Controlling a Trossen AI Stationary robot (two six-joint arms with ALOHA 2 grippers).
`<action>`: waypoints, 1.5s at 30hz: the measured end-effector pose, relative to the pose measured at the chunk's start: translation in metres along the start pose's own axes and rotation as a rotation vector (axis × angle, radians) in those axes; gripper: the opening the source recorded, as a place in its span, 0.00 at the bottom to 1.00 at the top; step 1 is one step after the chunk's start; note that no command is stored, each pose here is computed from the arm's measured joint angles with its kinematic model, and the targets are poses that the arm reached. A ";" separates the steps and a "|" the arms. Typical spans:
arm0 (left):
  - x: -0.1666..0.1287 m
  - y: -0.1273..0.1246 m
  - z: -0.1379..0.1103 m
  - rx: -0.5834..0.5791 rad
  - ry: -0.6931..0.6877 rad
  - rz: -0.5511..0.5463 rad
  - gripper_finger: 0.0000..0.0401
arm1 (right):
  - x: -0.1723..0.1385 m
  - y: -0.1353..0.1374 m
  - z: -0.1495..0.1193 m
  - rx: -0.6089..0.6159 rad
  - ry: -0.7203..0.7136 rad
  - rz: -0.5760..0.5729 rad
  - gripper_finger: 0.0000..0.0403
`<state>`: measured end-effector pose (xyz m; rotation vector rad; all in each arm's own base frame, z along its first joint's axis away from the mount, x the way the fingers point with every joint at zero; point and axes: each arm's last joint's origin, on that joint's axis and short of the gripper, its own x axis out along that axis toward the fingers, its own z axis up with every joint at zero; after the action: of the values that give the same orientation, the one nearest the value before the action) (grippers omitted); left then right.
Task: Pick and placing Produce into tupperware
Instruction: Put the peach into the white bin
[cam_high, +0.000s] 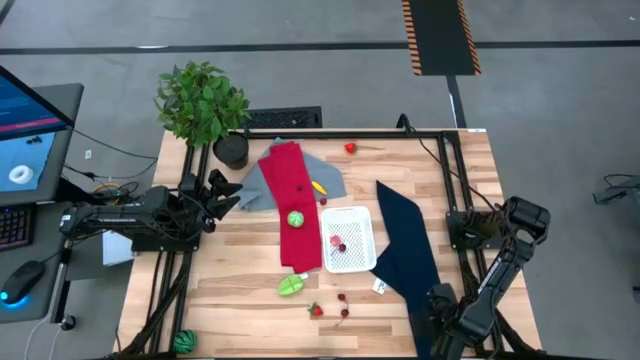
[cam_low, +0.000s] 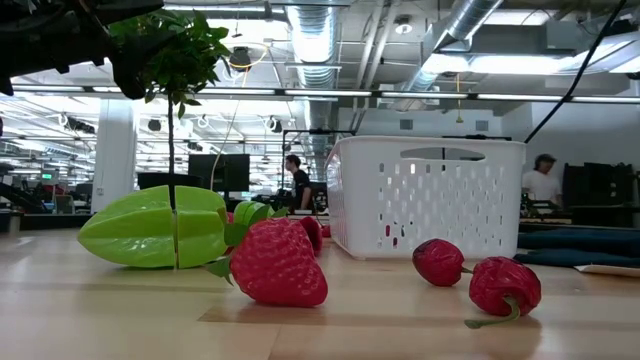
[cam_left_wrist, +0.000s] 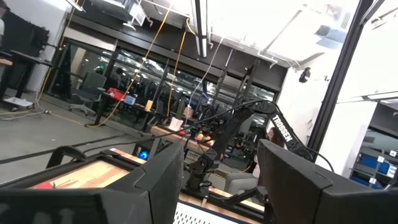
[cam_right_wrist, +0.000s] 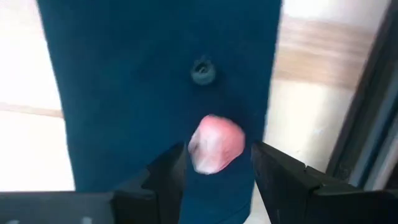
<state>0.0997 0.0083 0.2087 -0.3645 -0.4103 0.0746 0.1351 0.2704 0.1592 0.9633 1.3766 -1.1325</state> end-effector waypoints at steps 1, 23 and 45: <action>0.000 0.000 0.000 0.000 0.000 0.000 0.49 | 0.000 0.000 0.000 0.000 -0.003 -0.002 0.50; 0.000 0.000 0.000 0.000 0.000 0.000 0.49 | 0.000 0.001 0.000 -0.008 -0.016 0.023 0.39; 0.000 0.000 0.000 -0.001 -0.001 0.000 0.49 | 0.000 0.006 0.001 -0.026 0.000 0.050 0.18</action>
<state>0.0997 0.0083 0.2087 -0.3652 -0.4109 0.0747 0.1417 0.2707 0.1589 0.9743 1.3568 -1.0746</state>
